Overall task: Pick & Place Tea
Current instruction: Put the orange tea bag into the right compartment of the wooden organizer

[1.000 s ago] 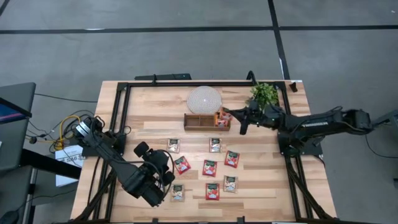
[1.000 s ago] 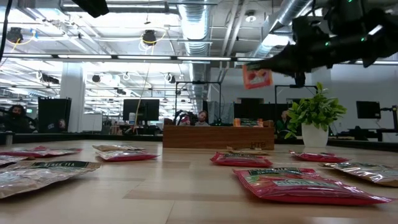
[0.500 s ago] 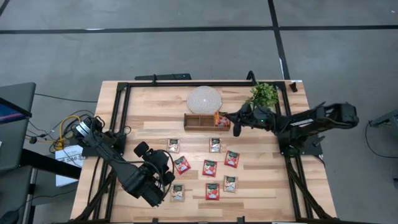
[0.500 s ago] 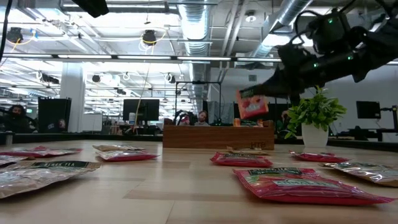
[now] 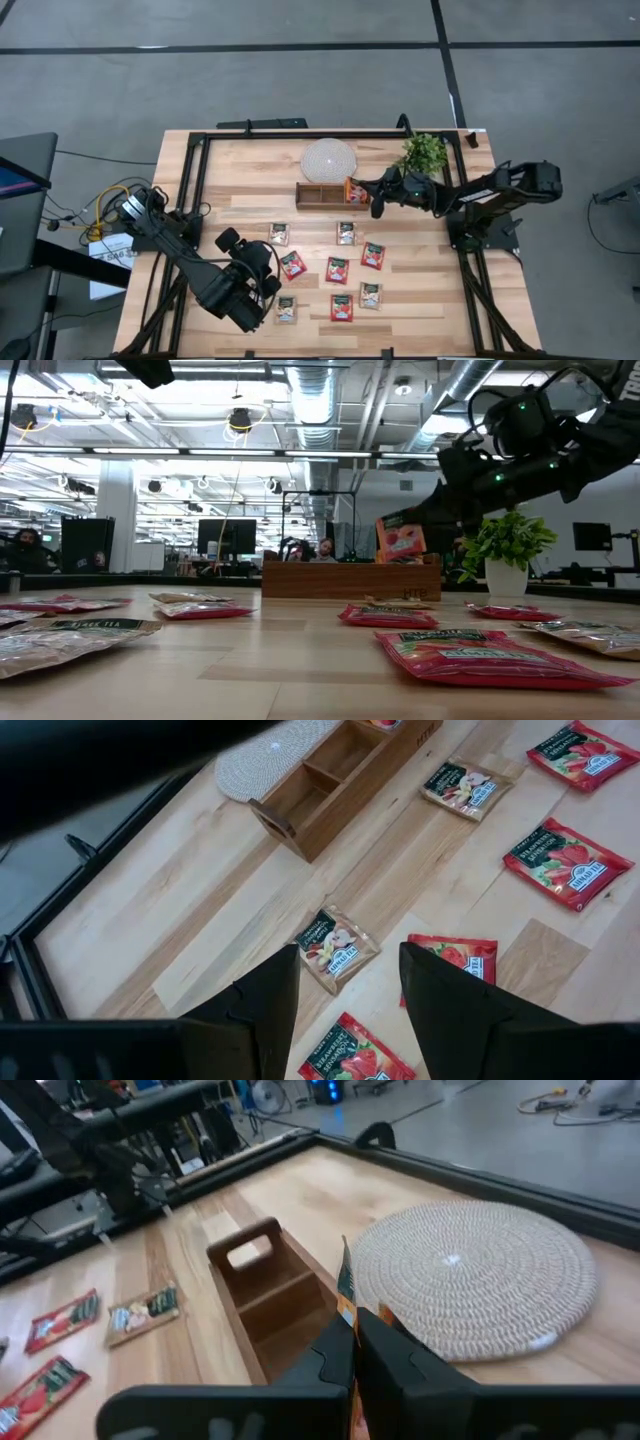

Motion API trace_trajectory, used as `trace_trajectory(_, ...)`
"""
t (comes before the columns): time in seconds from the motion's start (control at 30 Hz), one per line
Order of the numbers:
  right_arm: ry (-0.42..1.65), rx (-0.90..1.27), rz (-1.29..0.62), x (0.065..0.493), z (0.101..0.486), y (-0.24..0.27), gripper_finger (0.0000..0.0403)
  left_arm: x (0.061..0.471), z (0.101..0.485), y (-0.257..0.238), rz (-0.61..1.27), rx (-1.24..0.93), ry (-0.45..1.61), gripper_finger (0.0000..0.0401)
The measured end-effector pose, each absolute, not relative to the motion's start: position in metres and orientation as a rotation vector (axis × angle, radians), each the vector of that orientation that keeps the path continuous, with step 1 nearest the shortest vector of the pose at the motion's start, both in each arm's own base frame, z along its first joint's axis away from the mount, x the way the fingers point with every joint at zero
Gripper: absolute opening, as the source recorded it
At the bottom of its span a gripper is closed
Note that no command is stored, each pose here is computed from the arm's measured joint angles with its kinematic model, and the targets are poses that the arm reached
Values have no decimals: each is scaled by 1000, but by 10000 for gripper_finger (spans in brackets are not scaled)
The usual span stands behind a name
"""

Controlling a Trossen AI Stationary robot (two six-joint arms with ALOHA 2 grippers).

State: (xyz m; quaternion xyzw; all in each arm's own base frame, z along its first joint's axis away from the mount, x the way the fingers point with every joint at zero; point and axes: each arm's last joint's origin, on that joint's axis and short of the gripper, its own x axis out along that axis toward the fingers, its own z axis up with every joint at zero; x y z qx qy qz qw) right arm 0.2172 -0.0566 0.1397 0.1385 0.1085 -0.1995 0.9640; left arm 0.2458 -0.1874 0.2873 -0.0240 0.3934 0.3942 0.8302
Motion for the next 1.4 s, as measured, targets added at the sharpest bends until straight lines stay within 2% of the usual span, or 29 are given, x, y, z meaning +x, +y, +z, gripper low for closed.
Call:
trace_trajectory(0.63,242,268,-430,218,135,-58,1,248,287,-184,842,-48,842,167)
trace_trajectory(1.0,238,253,-480,217,135,-59,69,248,287,-184,841,-48,853,167)
trace_trajectory(1.4,212,253,-472,220,141,-60,75,248,287,-184,841,-49,855,167)
